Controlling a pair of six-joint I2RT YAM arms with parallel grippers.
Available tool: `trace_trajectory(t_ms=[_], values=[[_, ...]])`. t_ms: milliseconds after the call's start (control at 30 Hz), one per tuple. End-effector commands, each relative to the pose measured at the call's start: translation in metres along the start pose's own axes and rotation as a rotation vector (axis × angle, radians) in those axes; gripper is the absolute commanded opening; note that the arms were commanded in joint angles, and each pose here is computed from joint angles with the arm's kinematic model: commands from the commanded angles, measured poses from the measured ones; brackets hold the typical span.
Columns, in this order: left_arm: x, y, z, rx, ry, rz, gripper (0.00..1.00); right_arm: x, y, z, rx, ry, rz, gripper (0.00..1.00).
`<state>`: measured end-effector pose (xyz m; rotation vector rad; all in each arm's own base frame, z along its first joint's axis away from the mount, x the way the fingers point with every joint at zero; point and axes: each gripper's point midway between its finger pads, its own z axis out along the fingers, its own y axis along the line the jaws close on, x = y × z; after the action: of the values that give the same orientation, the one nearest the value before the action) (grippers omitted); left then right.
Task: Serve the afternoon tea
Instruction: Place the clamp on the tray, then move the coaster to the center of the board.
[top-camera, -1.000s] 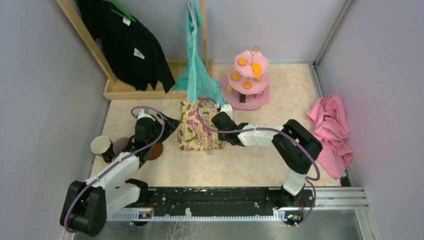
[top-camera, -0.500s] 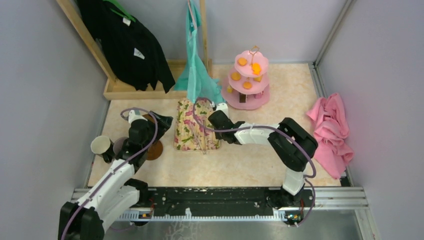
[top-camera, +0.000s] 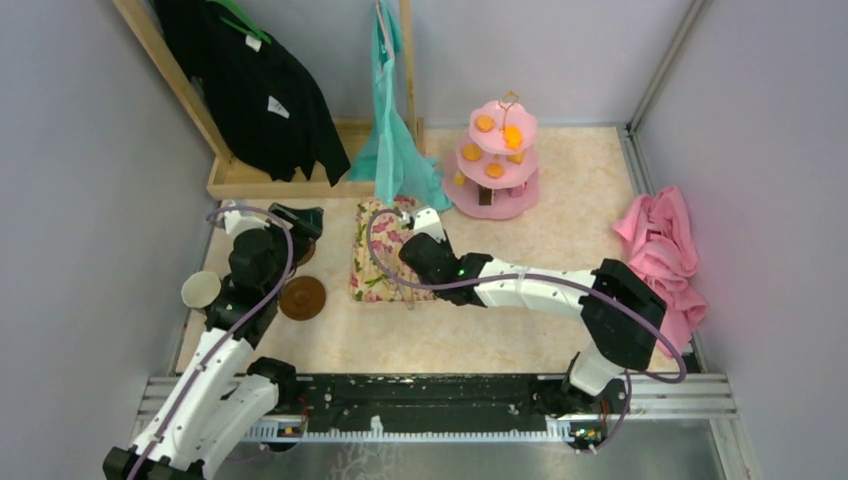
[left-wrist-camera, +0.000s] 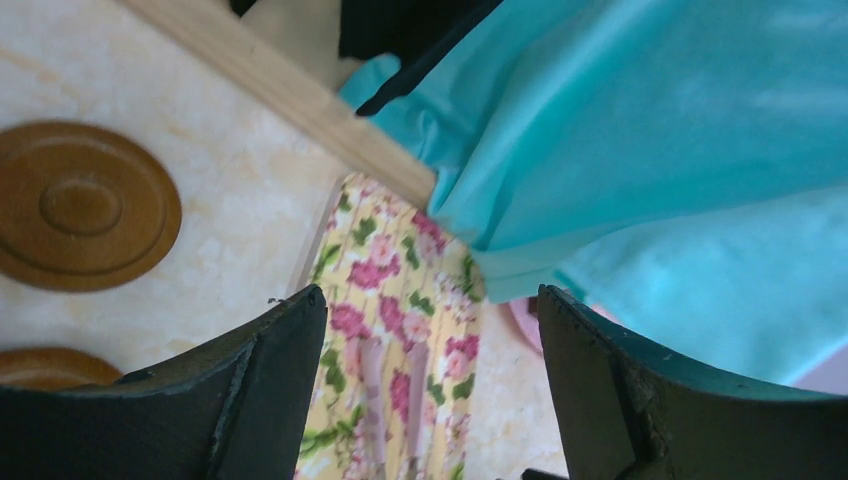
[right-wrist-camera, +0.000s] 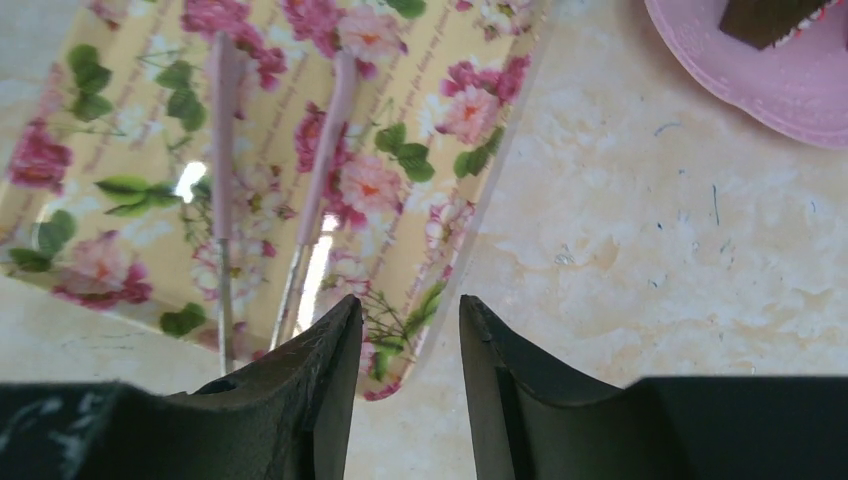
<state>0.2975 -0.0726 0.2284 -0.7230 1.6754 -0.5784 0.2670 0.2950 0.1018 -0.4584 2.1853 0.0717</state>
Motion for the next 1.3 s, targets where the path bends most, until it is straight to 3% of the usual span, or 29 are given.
trace_trajectory(t_ms=[0, 167, 500, 833, 1267], values=[[-0.038, -0.023, -0.014, 0.025, -0.086, 0.044, 0.83, -0.042, 0.028, -0.02, -0.081, -0.098, -0.038, 0.41], [-0.066, -0.044, -0.025, 0.048, -0.14, 0.06, 0.82, -0.062, 0.094, -0.017, -0.246, -0.13, -0.146, 0.36], [-0.112, -0.069, -0.047, 0.075, -0.247, 0.087, 0.82, -0.071, 0.203, 0.013, -0.534, -0.096, -0.206, 0.0], [-0.121, -0.077, -0.053, 0.099, -0.274, 0.096, 0.82, -0.064, 0.268, 0.026, -0.696, -0.072, -0.236, 0.0], [-0.12, -0.082, -0.057, 0.13, -0.259, 0.093, 0.82, -0.04, 0.316, 0.031, -0.829, -0.002, -0.262, 0.0]])
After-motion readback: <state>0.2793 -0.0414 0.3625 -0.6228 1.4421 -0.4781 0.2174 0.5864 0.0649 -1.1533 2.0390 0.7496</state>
